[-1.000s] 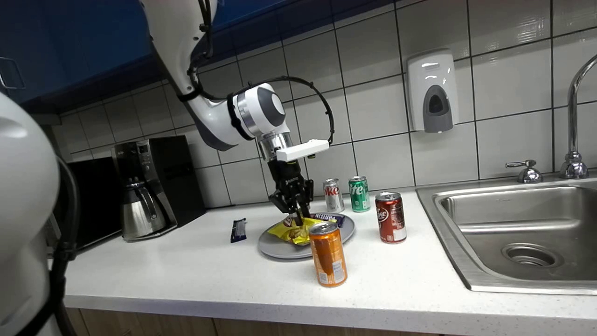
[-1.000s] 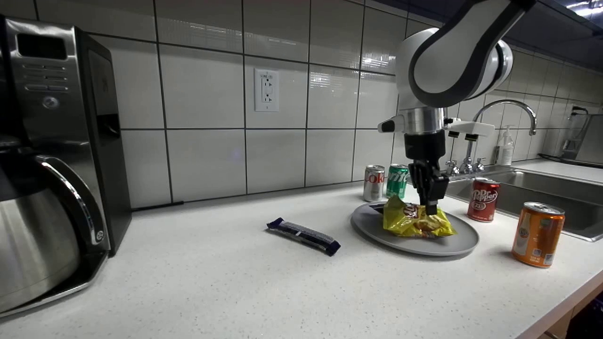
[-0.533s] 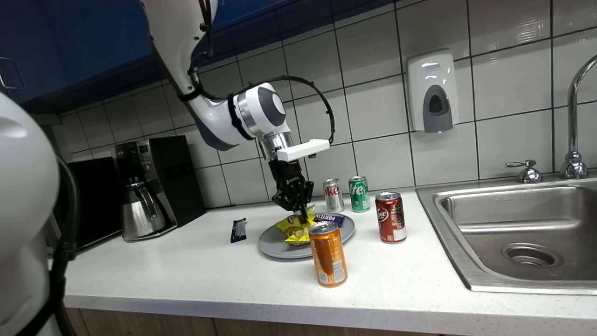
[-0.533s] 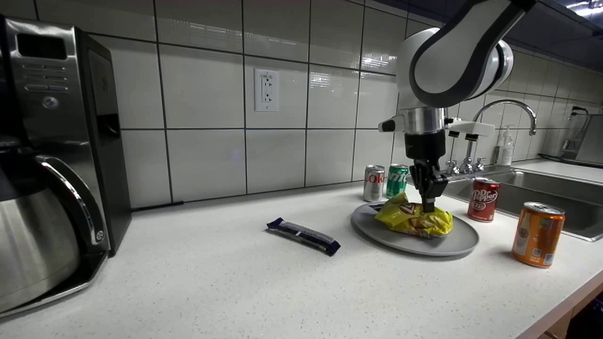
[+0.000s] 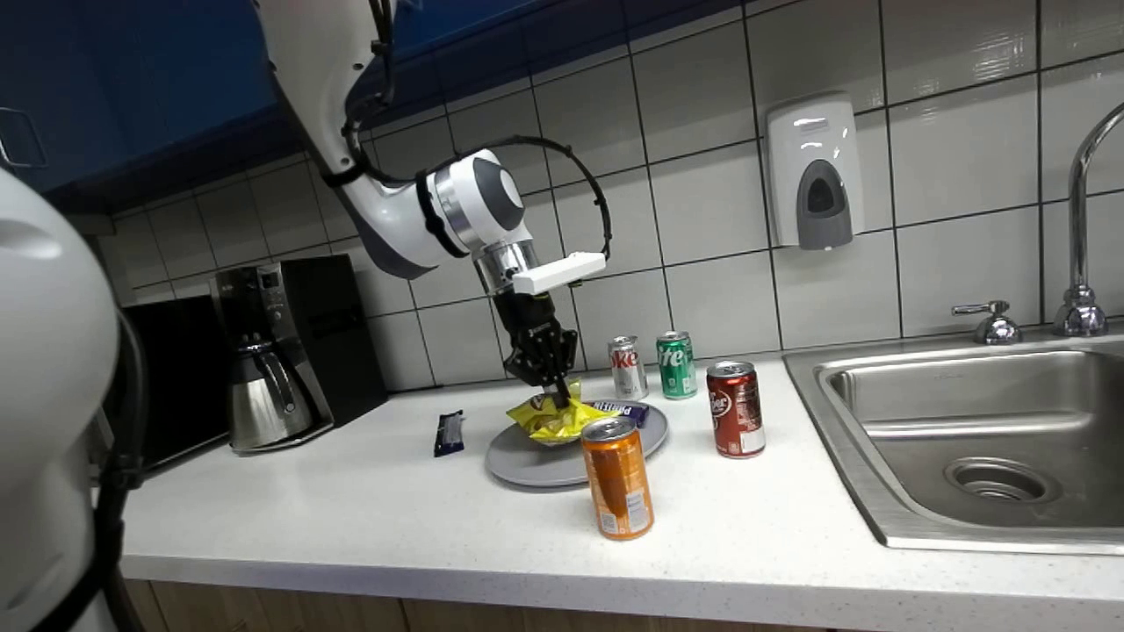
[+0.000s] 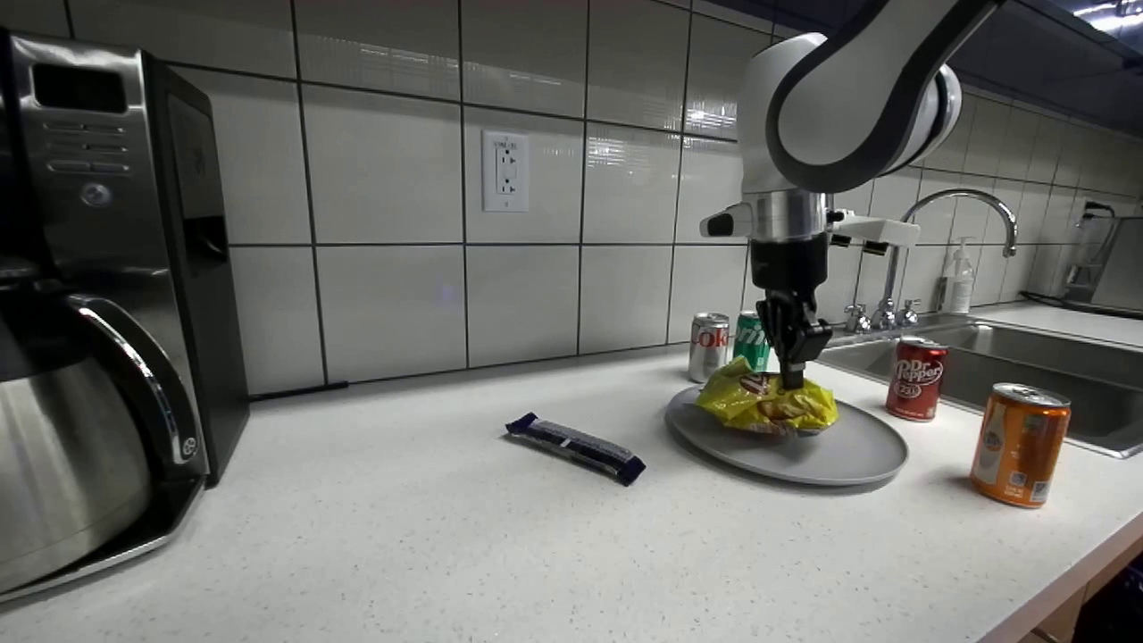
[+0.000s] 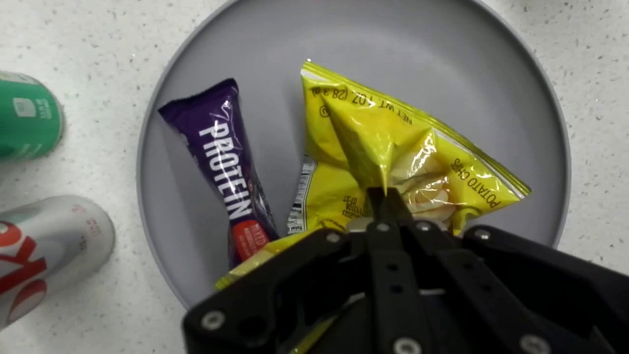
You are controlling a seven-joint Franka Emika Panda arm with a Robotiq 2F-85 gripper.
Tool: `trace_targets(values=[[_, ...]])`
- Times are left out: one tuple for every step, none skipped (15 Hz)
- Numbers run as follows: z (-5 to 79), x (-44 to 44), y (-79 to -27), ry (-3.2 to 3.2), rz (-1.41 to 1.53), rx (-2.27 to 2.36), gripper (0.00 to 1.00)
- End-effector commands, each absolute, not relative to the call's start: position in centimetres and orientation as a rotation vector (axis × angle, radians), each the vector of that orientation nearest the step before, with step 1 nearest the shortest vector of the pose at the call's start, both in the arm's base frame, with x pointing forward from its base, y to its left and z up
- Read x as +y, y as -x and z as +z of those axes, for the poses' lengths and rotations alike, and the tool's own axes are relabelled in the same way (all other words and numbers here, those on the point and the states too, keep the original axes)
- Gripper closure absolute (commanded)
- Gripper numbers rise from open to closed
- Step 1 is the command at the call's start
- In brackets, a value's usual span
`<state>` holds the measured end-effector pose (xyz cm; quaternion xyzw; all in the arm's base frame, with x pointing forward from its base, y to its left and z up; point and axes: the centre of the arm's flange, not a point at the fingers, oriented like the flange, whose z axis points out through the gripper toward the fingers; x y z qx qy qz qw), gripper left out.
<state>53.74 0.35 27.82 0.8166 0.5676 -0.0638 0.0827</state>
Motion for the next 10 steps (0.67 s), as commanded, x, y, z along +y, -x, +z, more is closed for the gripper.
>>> trace_targets(values=[[29.2,2.0,-53.9,-2.35,-0.158,1.775,1.0],[29.3,2.5,-54.0,-2.337,-0.154,1.788,1.0],[29.5,3.0,-54.1,-2.326,-0.145,1.8,1.0],[29.6,3.4,-54.2,-2.312,-0.136,1.811,1.0],[29.8,3.8,-54.3,-2.297,-0.128,1.824,1.0],[29.9,4.1,-54.4,-2.281,-0.121,1.838,1.0],[29.9,4.5,-54.6,-2.262,-0.113,1.856,1.0],[30.0,4.8,-54.8,-2.246,-0.106,1.871,1.0],[30.1,5.1,-55.0,-2.231,-0.097,1.887,1.0],[30.2,5.3,-55.2,-2.214,-0.088,1.903,1.0]])
